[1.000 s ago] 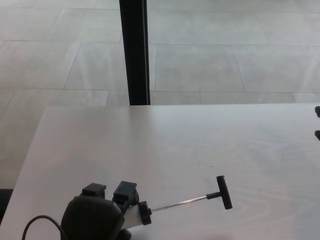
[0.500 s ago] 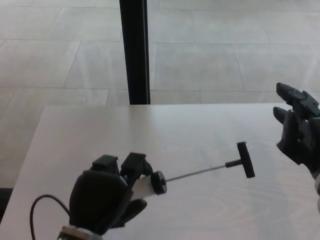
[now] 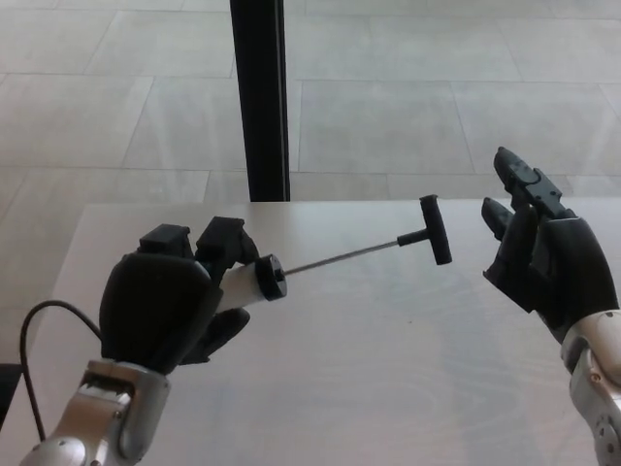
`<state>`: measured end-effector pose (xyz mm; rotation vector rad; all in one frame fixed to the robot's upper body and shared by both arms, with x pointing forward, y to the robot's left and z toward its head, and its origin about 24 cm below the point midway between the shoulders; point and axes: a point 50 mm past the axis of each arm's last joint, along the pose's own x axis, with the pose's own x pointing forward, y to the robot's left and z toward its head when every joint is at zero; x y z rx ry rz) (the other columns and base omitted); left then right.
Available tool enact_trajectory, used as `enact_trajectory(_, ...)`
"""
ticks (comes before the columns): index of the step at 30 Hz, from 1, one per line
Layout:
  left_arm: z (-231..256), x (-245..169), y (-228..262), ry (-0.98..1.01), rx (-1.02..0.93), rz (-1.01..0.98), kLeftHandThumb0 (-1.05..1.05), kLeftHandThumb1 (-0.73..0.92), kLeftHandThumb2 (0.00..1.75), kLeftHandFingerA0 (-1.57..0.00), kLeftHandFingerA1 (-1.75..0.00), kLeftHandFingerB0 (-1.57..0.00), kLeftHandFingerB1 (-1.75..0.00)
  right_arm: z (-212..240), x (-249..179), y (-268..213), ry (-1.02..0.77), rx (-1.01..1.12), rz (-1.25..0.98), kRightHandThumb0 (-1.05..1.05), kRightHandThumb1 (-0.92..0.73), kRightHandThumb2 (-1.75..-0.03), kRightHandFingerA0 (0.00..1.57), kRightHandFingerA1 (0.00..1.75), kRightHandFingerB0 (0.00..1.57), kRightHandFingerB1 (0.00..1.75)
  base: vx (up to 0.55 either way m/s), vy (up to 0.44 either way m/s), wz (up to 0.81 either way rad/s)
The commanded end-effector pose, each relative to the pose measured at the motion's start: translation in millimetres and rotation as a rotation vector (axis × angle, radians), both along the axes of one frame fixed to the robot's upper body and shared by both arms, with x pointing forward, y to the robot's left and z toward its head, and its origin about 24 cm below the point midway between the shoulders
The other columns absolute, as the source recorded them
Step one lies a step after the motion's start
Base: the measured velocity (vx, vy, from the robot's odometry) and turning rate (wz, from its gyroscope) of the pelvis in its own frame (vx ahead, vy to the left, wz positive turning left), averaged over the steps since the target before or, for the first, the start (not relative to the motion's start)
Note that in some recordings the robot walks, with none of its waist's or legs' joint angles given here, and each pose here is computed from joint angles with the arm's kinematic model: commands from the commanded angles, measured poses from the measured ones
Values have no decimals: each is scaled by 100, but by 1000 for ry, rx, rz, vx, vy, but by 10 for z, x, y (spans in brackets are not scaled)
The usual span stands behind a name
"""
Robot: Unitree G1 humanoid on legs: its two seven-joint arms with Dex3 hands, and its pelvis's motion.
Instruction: The robot uses its left hand to lift the air pump kept on the middle of the desk and use the right hand to compress the handle
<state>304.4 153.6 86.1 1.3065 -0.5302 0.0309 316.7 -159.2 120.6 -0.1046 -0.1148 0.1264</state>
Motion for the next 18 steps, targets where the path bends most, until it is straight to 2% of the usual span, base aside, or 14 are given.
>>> enact_trajectory(1, -29, -11, 72, 1, 42, -37, -11, 56, 104, -81, -175, -65, -162, 42, -11, -3, 50, -80, 9, -104, -89, -132, 0, 11, 0, 0, 0, 0, 0)
enact_trajectory(3, -44, -19, 79, -19, 55, -52, -10, 53, 106, -83, -175, -68, -160, 73, -9, -2, 53, -105, 9, -104, -88, -132, 0, 11, 0, 0, 0, 0, 0)
enact_trajectory(8, -103, -65, 95, -21, 124, -56, -11, 55, 104, -79, -175, -64, -163, 165, 71, -20, 43, -161, 28, -105, -90, -130, 0, 5, 0, 0, 0, 0, 0)
enact_trajectory(9, -100, -71, 90, -24, 122, -58, -13, 58, 99, -79, -175, -66, -160, 170, 70, -18, 45, -159, 31, -105, -89, -129, 0, 5, 0, 0, 0, 0, 0)
enact_trajectory(18, 18, -18, 8, -78, 57, -76, -10, 55, 104, -83, -175, -67, -163, 104, 104, 11, 78, -146, 30, -105, -90, -131, 0, 5, 0, 0, 0, 0, 0)
